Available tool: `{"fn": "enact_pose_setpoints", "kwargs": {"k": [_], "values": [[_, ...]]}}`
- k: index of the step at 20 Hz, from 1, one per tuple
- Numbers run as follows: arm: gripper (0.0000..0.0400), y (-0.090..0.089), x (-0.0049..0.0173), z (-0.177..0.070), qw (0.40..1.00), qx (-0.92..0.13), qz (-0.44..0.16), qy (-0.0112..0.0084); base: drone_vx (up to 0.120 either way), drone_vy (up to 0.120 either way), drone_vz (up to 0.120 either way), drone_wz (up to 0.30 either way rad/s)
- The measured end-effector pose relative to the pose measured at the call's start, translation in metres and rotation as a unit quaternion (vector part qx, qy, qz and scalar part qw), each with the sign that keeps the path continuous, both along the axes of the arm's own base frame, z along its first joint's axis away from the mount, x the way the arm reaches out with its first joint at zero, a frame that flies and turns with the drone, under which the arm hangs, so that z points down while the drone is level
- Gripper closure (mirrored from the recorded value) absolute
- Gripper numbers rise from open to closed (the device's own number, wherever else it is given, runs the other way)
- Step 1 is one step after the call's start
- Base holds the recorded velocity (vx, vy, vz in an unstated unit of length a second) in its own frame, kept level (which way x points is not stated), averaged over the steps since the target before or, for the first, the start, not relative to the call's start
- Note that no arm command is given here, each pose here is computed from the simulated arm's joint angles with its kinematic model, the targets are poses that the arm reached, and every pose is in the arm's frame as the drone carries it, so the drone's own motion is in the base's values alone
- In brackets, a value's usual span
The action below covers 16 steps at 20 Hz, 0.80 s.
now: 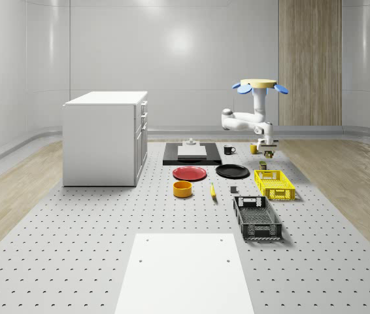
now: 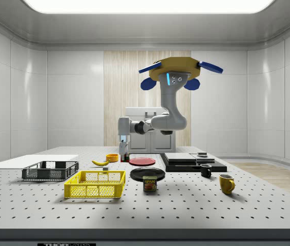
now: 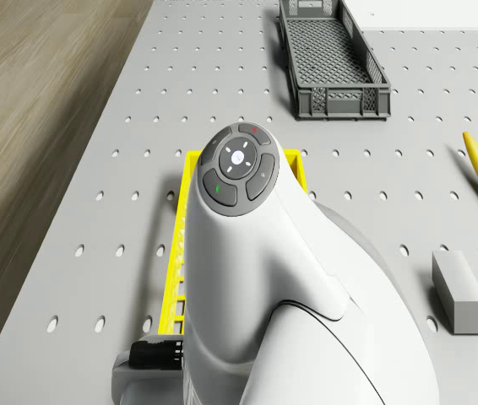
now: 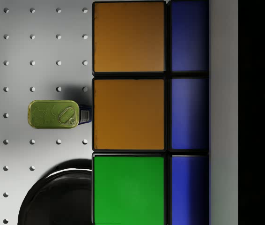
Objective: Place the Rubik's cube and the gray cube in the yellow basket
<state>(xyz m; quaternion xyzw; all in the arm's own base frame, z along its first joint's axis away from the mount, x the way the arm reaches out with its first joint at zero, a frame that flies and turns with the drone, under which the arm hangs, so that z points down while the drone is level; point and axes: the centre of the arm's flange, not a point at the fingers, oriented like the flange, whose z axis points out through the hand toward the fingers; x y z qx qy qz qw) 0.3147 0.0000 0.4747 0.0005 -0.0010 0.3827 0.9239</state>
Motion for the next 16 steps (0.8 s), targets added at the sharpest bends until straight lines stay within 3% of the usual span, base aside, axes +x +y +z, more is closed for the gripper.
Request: {"fn": "enact_pose_setpoints", "kwargs": {"k": [3,8,16], "values": [[0.0075,0.0000,0.0000,0.0000,1.000,0.000,0.000,0.0000,0.120,-0.013,0.000,0.000],[0.0075,0.0000,0.0000,0.0000,1.000,0.000,0.000,0.0000,0.120,-0.104,0.000,0.000],[0.0075,0.0000,0.0000,0.0000,1.000,0.000,0.000,0.0000,0.120,0.000,0.000,0.000]]}}
